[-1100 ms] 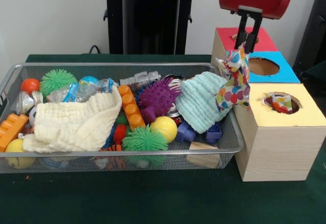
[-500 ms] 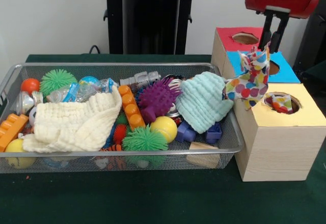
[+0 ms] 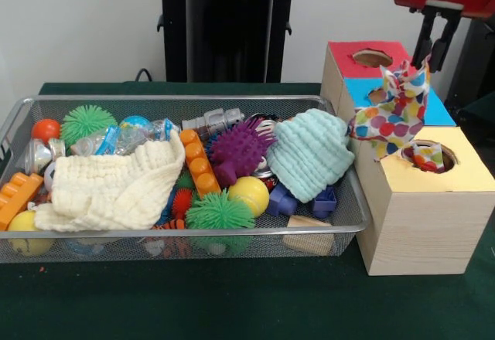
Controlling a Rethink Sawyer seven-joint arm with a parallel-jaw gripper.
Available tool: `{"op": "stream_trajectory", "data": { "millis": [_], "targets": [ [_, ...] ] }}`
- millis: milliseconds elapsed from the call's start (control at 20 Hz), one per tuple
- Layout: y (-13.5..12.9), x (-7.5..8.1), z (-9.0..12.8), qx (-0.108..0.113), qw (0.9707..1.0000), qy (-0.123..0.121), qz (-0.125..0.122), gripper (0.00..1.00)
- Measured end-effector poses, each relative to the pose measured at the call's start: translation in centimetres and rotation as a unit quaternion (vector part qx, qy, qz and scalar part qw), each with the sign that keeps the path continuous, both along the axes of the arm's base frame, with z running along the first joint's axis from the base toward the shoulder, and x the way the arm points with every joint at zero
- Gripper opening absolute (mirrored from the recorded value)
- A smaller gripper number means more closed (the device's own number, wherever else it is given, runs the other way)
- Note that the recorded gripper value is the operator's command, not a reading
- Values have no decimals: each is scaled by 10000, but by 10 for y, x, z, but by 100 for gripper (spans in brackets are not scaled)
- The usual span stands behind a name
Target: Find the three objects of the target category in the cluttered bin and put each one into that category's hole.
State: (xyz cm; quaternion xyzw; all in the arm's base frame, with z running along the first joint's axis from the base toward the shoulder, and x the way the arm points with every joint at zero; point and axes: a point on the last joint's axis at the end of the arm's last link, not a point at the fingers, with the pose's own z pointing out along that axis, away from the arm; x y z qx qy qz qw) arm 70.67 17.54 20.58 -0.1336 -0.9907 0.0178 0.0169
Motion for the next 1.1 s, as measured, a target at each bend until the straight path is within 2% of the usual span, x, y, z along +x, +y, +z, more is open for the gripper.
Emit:
{"op": "stream_trajectory", "data": {
  "millis": [700, 1100],
  "targets": [
    [17, 3, 7, 128, 9999, -19, 17, 0],
    [16, 2, -3, 109, 9999, 1, 11, 0]
  ]
}}
